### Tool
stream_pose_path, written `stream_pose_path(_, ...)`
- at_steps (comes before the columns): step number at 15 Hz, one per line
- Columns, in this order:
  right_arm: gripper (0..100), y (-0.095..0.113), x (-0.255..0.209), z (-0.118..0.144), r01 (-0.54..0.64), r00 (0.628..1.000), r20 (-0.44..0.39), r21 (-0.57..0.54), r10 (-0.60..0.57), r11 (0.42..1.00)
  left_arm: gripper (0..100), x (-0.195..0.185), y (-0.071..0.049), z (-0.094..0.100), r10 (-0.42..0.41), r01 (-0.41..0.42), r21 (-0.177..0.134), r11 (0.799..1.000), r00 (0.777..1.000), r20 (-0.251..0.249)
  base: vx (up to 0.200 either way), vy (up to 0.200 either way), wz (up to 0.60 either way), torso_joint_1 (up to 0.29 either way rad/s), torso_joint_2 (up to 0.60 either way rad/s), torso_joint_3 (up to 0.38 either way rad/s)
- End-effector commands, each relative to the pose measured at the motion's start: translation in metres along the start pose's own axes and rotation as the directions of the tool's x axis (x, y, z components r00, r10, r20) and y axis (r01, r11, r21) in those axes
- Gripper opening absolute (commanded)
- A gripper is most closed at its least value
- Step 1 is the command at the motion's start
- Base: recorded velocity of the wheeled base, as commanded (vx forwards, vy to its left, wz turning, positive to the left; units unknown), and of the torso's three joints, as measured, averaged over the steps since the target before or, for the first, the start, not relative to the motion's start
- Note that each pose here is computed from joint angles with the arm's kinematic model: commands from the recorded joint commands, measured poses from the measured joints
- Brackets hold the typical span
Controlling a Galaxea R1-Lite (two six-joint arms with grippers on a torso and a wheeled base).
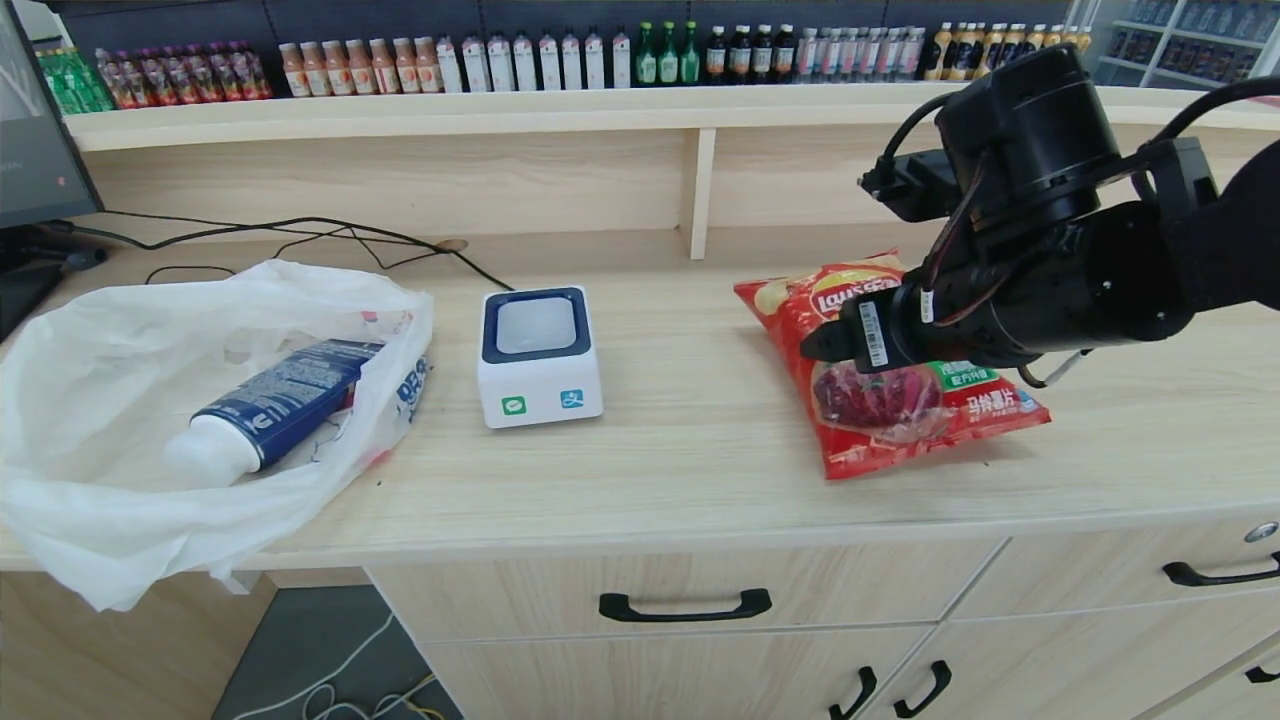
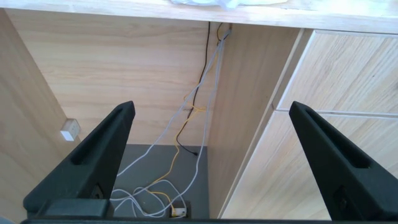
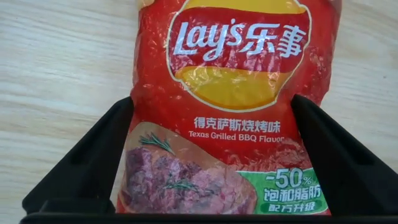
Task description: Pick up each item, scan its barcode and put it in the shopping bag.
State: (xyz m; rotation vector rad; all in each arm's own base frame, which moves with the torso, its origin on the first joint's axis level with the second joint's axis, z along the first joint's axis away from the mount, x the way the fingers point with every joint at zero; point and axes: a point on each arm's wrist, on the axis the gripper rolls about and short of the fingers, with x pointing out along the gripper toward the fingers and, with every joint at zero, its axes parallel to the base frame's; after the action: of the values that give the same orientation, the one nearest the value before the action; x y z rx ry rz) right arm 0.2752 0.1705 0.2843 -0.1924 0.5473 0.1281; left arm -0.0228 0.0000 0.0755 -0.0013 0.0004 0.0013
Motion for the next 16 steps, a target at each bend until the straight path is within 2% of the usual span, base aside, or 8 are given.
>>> stream_pose_path(1, 100, 0.002, 0.000, 0.002, -0.006, 1.000, 0.006, 0.000, 0.006, 1.000, 100, 0.000, 0.000, 0.000, -0.001, 0.001, 0.000, 1.000, 1.000, 0.000, 0.000, 0.000, 0.00, 0.000, 0.00, 0.000)
stream_pose_path(9, 100, 0.011, 0.019, -0.007, -0.018, 0.999, -0.050, -0.024, 0.017, 1.000, 100, 0.000, 0.000, 0.000, 0.000, 0.000, 0.000, 1.000, 1.000, 0.000, 0.000, 0.000, 0.00, 0.000, 0.00, 0.000)
stream_pose_path(16, 100, 0.000, 0.026, 0.000, 0.014, 0.999, -0.039, 0.007, -0.014, 1.000, 100, 0.000, 0.000, 0.000, 0.000, 0.000, 0.000, 1.000, 1.000, 0.000, 0.000, 0.000, 0.00, 0.000, 0.00, 0.000)
